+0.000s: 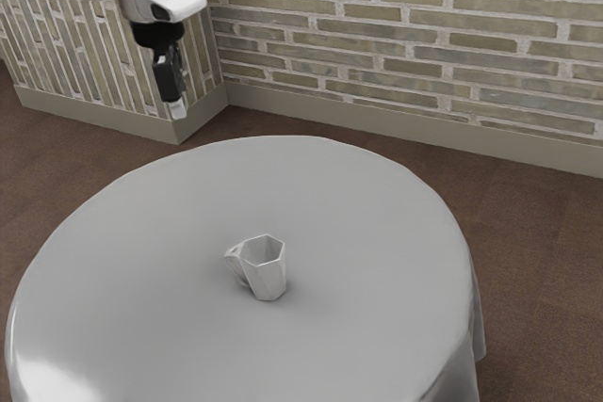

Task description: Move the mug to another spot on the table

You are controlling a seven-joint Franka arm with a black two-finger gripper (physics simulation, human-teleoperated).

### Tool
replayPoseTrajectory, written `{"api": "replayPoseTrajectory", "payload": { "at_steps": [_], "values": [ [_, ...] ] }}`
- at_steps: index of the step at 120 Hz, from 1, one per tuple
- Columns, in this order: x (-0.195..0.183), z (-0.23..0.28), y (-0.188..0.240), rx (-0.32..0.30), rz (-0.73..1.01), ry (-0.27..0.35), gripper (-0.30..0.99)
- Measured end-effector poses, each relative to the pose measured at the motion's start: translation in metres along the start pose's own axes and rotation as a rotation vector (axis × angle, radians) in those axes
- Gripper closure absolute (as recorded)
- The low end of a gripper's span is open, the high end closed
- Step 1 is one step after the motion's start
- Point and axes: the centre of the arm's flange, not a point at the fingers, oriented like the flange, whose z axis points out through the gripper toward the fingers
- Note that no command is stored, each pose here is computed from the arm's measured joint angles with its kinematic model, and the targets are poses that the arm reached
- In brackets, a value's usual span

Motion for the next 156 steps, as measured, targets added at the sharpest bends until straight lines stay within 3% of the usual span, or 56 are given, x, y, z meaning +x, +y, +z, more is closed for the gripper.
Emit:
{"api": "replayPoseTrajectory", "payload": {
  "at_steps": [49,71,83,96,111,142,156],
  "values": [
    [0.005,0.022,0.002,-0.039,0.071,-0.026,0.0],
    [-0.014,0.037,0.028,-0.075,0.11,-0.068,0.0],
    [-0.018,0.069,0.047,-0.088,0.196,-0.081,0.0],
    [-0.008,0.104,0.06,-0.096,0.317,-0.041,0.0],
    [-0.013,0.128,0.045,-0.098,0.381,0.02,0.0],
    [-0.019,0.176,0.027,-0.131,0.488,0.059,0.0],
    [-0.02,0.204,0.025,-0.146,0.515,0.105,0.0]
  ]
}}
